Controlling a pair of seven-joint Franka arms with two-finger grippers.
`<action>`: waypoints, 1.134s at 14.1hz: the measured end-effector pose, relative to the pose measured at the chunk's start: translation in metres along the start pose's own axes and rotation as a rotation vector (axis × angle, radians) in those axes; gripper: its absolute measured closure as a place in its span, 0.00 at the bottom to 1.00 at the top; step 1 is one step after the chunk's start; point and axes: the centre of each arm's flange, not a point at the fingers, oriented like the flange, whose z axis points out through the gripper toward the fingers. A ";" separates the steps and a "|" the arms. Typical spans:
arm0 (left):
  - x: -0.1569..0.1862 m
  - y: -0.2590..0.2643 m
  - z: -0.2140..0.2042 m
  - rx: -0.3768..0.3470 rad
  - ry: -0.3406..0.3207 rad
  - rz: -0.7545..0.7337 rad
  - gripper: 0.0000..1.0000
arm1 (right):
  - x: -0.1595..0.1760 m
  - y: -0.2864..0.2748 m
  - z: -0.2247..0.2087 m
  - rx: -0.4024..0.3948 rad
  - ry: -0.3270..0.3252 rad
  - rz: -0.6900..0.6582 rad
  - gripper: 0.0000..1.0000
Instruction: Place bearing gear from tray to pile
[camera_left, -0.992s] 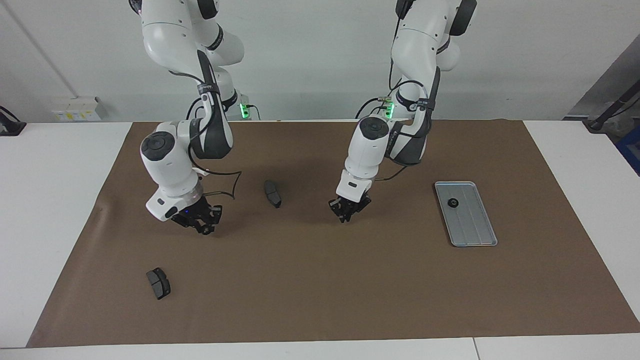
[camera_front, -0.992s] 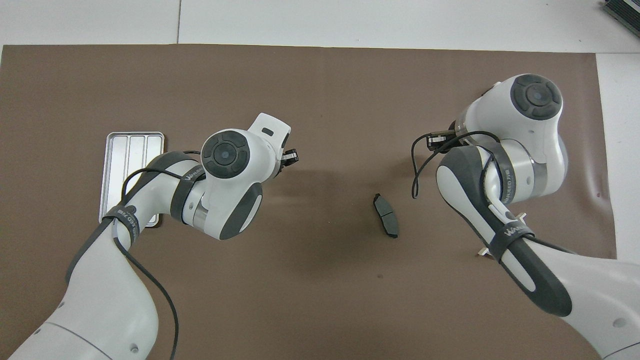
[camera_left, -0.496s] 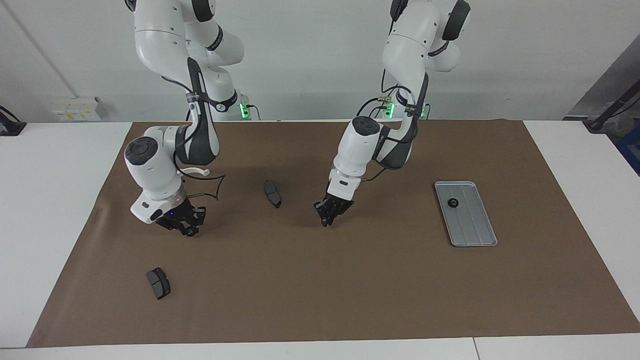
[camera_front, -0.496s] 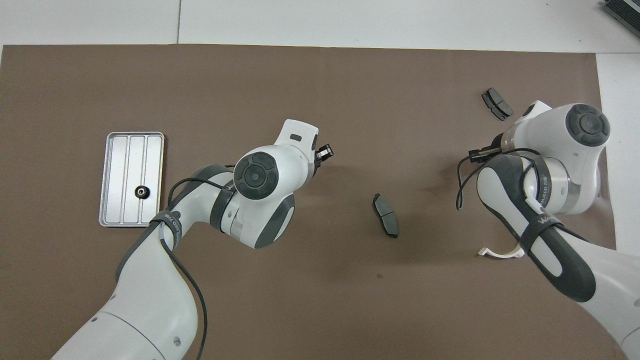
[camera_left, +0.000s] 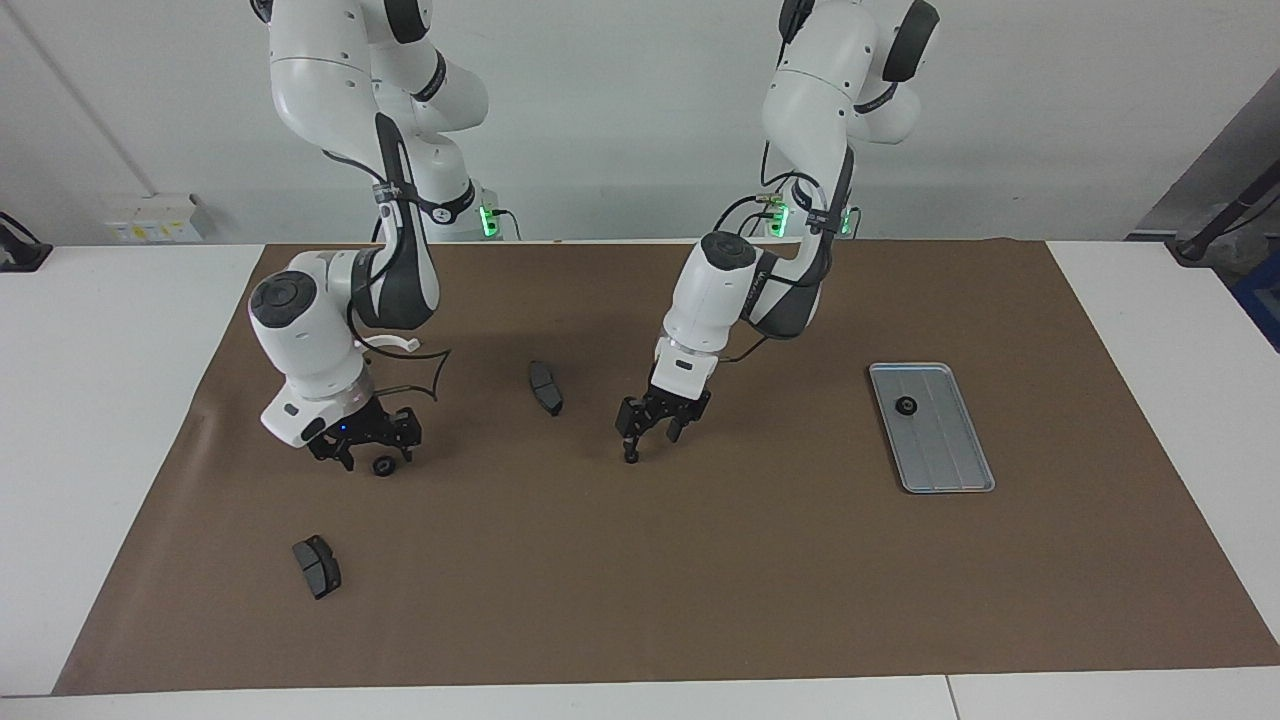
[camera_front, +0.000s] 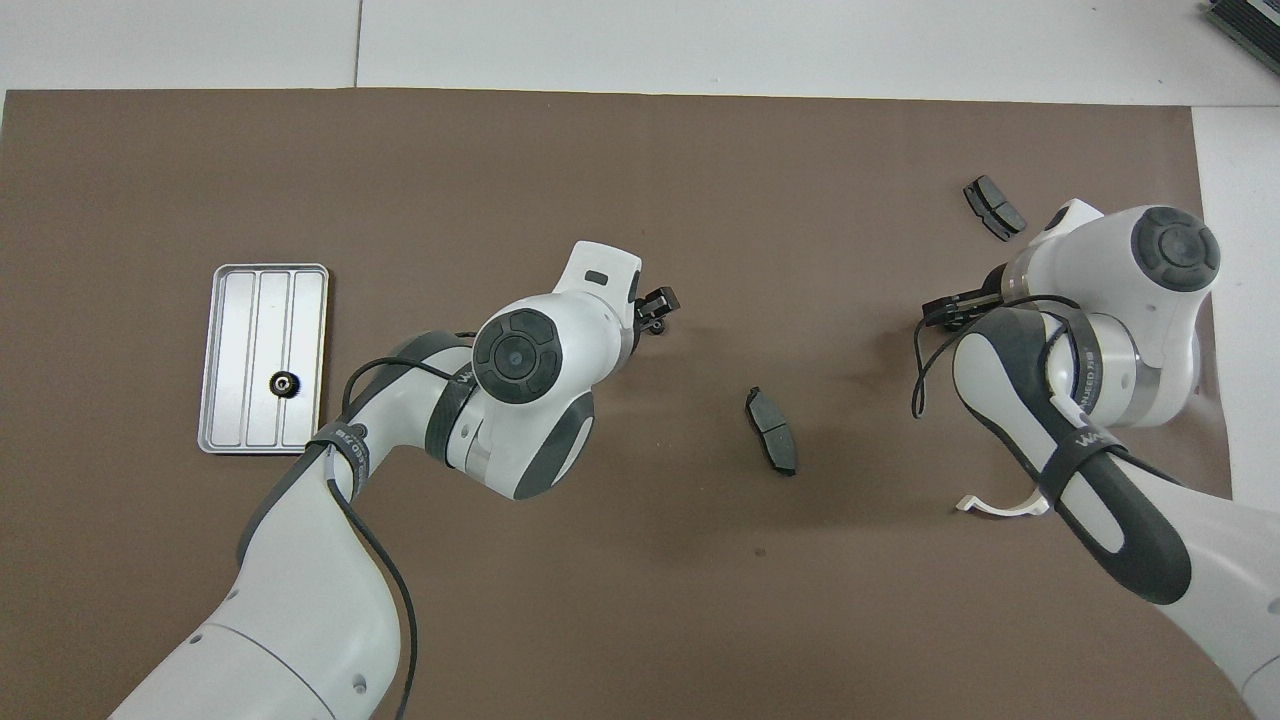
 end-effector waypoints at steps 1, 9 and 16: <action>0.004 -0.001 -0.001 0.027 -0.009 0.008 0.14 | 0.005 -0.013 -0.012 0.009 0.012 0.020 0.00; 0.158 -0.108 -0.087 0.286 -0.138 0.163 0.21 | 0.024 -0.209 -0.078 0.110 0.080 0.186 0.00; 0.205 -0.241 -0.112 0.345 -0.301 0.320 0.22 | 0.021 -0.355 -0.024 0.014 0.125 0.189 0.00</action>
